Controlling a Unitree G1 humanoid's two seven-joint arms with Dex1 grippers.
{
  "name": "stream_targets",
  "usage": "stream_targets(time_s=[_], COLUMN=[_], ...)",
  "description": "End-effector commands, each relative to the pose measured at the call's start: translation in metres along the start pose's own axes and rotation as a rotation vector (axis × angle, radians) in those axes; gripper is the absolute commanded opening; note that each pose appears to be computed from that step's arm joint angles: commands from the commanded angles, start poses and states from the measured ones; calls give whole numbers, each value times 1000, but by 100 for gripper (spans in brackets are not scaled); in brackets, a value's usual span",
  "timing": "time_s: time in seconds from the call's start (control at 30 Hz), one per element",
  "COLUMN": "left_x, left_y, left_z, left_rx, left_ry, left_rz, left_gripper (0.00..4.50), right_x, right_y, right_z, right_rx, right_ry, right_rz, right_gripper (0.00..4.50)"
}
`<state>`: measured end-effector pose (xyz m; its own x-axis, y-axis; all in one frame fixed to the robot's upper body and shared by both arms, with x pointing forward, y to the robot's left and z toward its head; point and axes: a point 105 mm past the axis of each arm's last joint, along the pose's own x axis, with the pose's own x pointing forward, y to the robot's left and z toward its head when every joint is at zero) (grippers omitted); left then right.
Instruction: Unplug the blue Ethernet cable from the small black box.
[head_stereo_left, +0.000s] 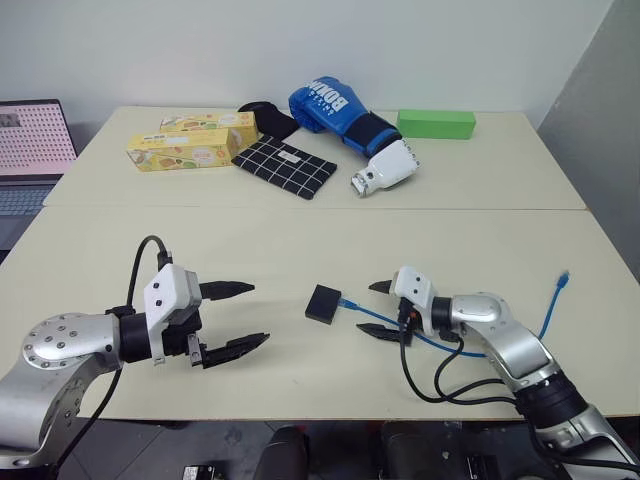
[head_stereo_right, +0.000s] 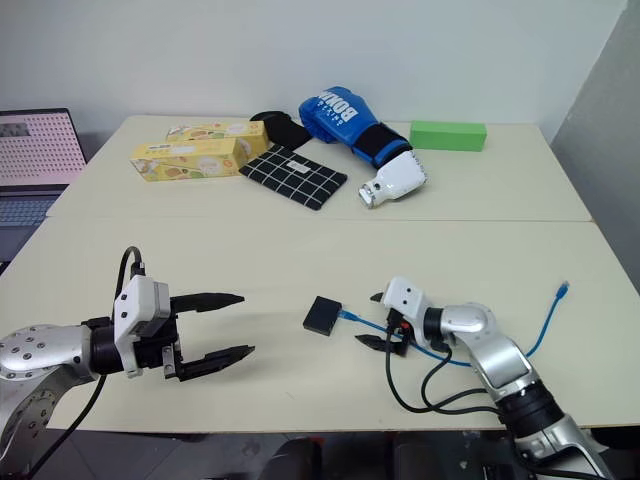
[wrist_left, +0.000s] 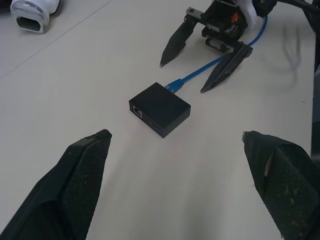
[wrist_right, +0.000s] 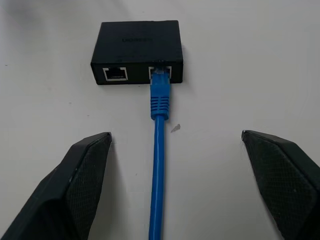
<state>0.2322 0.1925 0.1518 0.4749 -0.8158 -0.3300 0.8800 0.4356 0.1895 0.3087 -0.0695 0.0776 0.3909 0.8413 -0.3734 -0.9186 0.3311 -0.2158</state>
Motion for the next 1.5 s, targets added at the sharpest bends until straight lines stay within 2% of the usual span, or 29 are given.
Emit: stream_targets(time_s=[0.03,0.07,0.47,0.5,0.6,0.63,0.73,0.83,0.9,1.07,1.27,1.47,1.5], left_x=[-1,-1,0,0,0,1,4,9,12,26,44,50,51], left_y=[1,1,10,13,17,17,19,17,14,9,11,6,6], left_z=[1,1,-10,-14,-20,-18,-14,-10,-8,0,14,14,15], left_rx=[24,23,-20,-40,-92,-124,-260,-413,-463,-528,-552,-564,-571], left_ry=[7,7,15,18,9,-25,-88,-119,-138,-187,-276,-283,-290], left_rz=[9,12,81,98,126,129,143,110,86,37,14,-31,-42], left_gripper=[450,450,450,450,450,450,450,450,450,450,450,450,431], right_x=[6,9,16,15,9,6,1,-3,-4,-6,-5,-5,-6], right_y=[-1,0,3,1,-8,-11,-18,-18,-13,-5,2,5,5], right_z=[10,10,14,17,28,33,44,70,81,93,103,109,110], right_rx=[-44,-45,-118,-139,-210,-258,-381,-569,-683,-832,-900,-910,-913], right_ry=[-22,-21,5,0,-20,-29,-48,-129,-160,-193,-214,-229,-229], right_rz=[3,6,28,21,4,-4,-26,-25,-5,52,82,80,80], right_gripper=[406,398,112,99,21,11,11,11,11,11,11,11,11])
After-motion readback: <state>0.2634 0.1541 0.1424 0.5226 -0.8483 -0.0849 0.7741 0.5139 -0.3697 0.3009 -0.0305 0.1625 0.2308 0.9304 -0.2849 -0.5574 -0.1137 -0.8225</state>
